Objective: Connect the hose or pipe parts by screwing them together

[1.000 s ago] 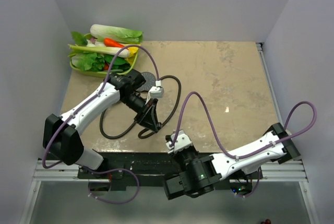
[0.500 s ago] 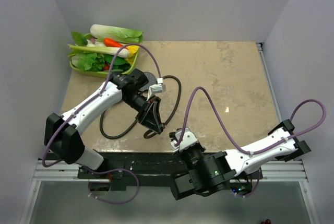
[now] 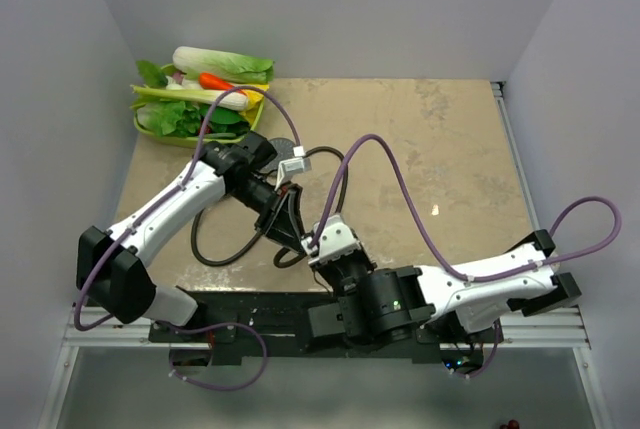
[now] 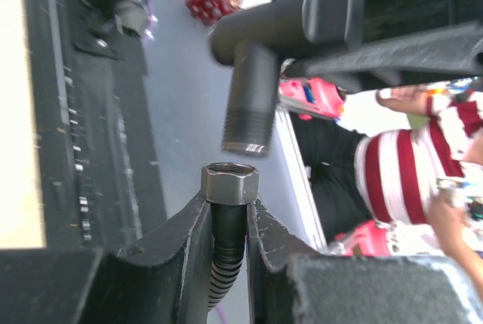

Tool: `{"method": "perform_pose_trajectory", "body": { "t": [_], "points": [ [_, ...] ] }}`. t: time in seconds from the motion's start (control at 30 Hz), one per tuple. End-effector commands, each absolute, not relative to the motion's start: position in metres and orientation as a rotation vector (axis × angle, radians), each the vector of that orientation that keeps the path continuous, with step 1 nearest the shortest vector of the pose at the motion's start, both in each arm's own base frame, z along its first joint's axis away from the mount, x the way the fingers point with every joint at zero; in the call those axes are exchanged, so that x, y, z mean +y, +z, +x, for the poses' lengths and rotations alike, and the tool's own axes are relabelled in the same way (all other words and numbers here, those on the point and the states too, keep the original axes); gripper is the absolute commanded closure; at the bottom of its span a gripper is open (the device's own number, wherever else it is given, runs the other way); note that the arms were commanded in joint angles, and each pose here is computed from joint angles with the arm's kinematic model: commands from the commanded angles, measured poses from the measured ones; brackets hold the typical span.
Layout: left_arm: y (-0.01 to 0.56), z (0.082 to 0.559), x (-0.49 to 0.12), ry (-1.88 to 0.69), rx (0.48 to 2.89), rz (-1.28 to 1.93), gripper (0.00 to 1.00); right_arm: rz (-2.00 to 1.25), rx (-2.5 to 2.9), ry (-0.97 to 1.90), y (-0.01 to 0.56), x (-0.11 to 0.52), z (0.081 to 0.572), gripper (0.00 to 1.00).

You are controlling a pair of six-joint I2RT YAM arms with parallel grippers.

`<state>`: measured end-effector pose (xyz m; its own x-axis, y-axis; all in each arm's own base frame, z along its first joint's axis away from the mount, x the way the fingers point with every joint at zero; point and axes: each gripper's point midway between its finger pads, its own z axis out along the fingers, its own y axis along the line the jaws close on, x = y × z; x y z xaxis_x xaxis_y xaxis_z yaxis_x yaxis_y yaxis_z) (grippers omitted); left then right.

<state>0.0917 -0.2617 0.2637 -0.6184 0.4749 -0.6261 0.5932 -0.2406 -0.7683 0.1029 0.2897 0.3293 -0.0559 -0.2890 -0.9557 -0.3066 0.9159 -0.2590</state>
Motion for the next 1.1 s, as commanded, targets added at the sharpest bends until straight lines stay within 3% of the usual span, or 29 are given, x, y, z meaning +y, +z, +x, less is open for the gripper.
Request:
{"method": "perform_pose_trajectory", "body": {
  "t": [0.0, 0.27, 0.53, 0.57, 0.63, 0.67, 0.7, 0.73, 0.83, 0.97, 1.0, 1.07],
  "points": [
    [0.311, 0.099, -0.26, -2.088, 1.679, 1.269, 1.0, -0.141, 1.363, -0.075, 0.438, 0.243, 0.138, 1.0],
    [0.337, 0.135, -0.251, -2.148, 1.619, 1.116, 1.0, -0.059, 1.39, -0.343, 0.464, 0.236, 0.184, 1.0],
    [0.348, 0.143, -0.232, -2.111, 1.611, 1.089, 1.0, 0.227, 1.457, 0.016, 0.525, 0.221, 0.179, 1.0],
    [0.348, 0.143, -0.231, -2.097, 1.595, 1.102, 1.0, 0.194, 1.482, 0.013, 0.525, 0.232, 0.178, 1.0],
    [0.351, 0.142, -0.23, -2.106, 1.612, 1.093, 1.0, 0.212, 1.572, 0.294, 0.549, 0.266, 0.175, 1.0],
    [0.351, 0.141, -0.23, -2.104, 1.609, 1.095, 1.0, 0.071, 1.558, 0.35, 0.579, 0.243, 0.172, 1.0],
    [0.35, 0.142, -0.23, -2.103, 1.61, 1.093, 1.0, -0.108, 1.54, 0.313, 0.547, 0.282, 0.17, 1.0],
    [0.351, 0.142, -0.23, -2.102, 1.608, 1.095, 1.0, -0.008, 1.424, 0.55, 0.589, 0.278, 0.164, 1.0],
    [0.354, 0.138, -0.228, -2.093, 1.598, 1.101, 1.0, -0.086, 1.282, 0.607, 0.607, 0.261, 0.162, 1.0],
    [0.354, 0.135, -0.226, -2.093, 1.603, 1.108, 1.0, -0.414, 1.119, 0.104, 0.572, 0.287, 0.172, 1.0],
    [0.355, 0.134, -0.226, -2.095, 1.605, 1.106, 1.0, -0.503, 1.084, -0.013, 0.535, 0.302, 0.176, 1.0],
    [0.356, 0.132, -0.226, -2.092, 1.606, 1.107, 1.0, -0.554, 0.97, -0.095, 0.522, 0.301, 0.175, 1.0]
  ]
}}
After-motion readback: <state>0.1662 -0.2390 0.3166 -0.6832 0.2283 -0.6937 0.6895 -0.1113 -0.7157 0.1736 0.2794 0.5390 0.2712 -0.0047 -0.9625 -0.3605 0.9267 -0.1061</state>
